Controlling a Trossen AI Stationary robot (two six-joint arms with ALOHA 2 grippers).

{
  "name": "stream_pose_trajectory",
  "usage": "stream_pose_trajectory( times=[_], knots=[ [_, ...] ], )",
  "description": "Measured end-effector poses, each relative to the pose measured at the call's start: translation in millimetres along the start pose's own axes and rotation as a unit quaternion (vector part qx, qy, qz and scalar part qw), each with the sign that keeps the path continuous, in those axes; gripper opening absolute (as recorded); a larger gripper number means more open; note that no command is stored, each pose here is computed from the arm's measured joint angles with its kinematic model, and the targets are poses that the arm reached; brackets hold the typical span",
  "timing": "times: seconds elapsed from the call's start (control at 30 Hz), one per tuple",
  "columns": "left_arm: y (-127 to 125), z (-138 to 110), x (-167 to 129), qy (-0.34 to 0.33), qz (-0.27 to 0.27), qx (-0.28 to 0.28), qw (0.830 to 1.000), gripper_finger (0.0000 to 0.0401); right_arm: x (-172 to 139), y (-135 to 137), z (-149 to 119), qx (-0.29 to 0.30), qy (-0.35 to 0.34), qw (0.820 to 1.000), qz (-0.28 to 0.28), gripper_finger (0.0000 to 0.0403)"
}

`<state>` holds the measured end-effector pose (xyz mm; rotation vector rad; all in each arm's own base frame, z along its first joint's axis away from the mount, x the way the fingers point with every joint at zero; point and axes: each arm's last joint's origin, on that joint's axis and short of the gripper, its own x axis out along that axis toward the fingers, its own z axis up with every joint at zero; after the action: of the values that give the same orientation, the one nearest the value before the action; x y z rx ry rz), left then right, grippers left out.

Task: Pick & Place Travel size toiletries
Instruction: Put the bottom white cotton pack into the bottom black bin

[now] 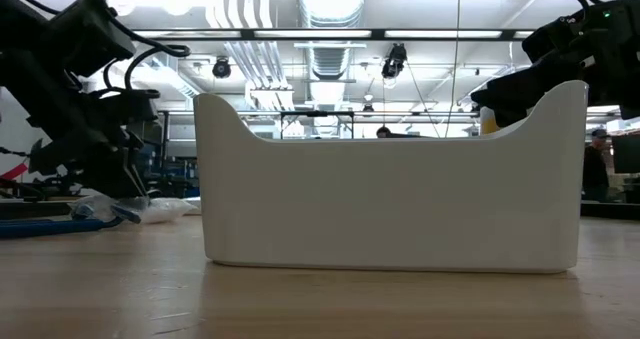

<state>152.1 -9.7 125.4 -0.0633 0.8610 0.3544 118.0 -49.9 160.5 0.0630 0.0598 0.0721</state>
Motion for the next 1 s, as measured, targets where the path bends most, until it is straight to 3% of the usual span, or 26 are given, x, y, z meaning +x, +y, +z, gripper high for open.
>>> stream_pose_trajectory(
  times=[0.17,0.57,1.0],
  knots=[
    [0,1,0,-0.004,0.002,-0.001,1.0,0.0006,0,0,0,0.0,0.0,1.0,0.0,0.0199],
    [-4,19,-5,-0.052,-0.002,0.012,0.999,0.0005,0,0,0,0.0,0.0,1.0,0.0,0.0181],
    [-6,59,-22,-0.119,0.046,0.055,0.99,0.0005,0,0,0,0.0,0.0,1.0,0.0,0.0141]
  ],
)
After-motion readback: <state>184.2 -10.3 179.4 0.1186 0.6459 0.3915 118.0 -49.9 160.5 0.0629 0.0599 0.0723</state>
